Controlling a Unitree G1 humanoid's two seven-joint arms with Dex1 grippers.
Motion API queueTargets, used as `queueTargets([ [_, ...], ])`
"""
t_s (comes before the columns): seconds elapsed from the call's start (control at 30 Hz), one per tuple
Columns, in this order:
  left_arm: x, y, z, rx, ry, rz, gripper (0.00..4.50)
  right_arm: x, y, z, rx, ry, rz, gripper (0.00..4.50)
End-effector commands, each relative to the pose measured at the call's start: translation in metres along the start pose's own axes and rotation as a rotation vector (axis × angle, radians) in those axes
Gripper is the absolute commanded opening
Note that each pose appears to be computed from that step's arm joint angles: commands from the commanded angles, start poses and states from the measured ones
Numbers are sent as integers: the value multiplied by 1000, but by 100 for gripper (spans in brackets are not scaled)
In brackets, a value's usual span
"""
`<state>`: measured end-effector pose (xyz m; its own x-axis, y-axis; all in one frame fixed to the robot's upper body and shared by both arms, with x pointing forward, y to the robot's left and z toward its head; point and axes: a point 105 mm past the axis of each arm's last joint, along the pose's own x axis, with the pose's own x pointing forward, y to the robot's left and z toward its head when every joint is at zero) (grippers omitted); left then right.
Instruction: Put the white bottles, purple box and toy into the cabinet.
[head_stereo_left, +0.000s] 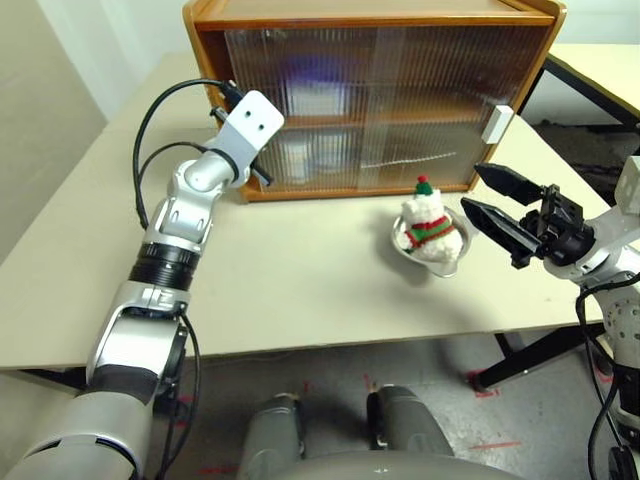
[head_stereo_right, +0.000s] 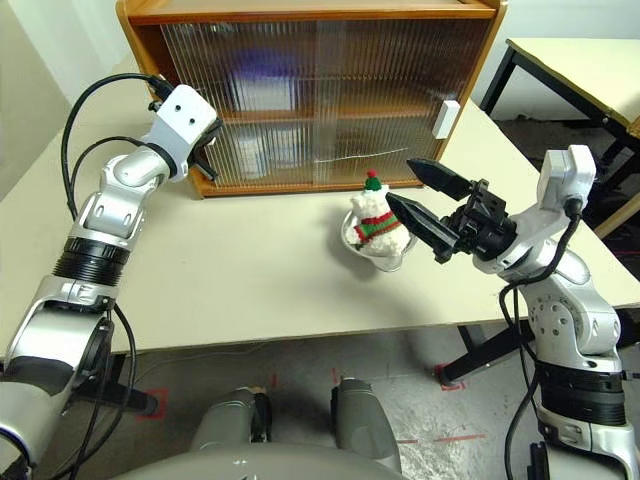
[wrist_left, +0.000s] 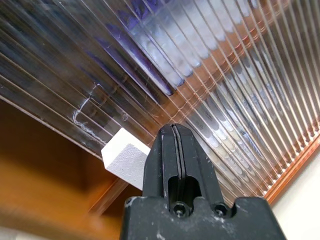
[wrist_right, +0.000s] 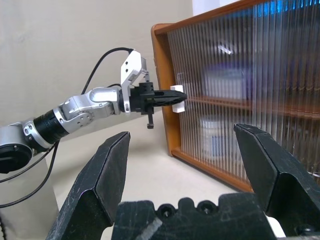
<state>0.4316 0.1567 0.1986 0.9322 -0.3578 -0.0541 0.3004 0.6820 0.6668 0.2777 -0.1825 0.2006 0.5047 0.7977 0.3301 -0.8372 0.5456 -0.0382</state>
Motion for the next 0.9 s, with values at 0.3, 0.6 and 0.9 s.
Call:
queueTargets([
  [0.3,-17,25,-24,-20,68,83,4,3,-1,-1,6,13,22,450],
  [0.6,-26,-16,16,-354,-252,-250,43,0,-3,-1,-2,22,11,450],
  [0.9,-86,-7,36,-683,-542,-474,369,-14,-20,-1,-23,77,-71,450],
])
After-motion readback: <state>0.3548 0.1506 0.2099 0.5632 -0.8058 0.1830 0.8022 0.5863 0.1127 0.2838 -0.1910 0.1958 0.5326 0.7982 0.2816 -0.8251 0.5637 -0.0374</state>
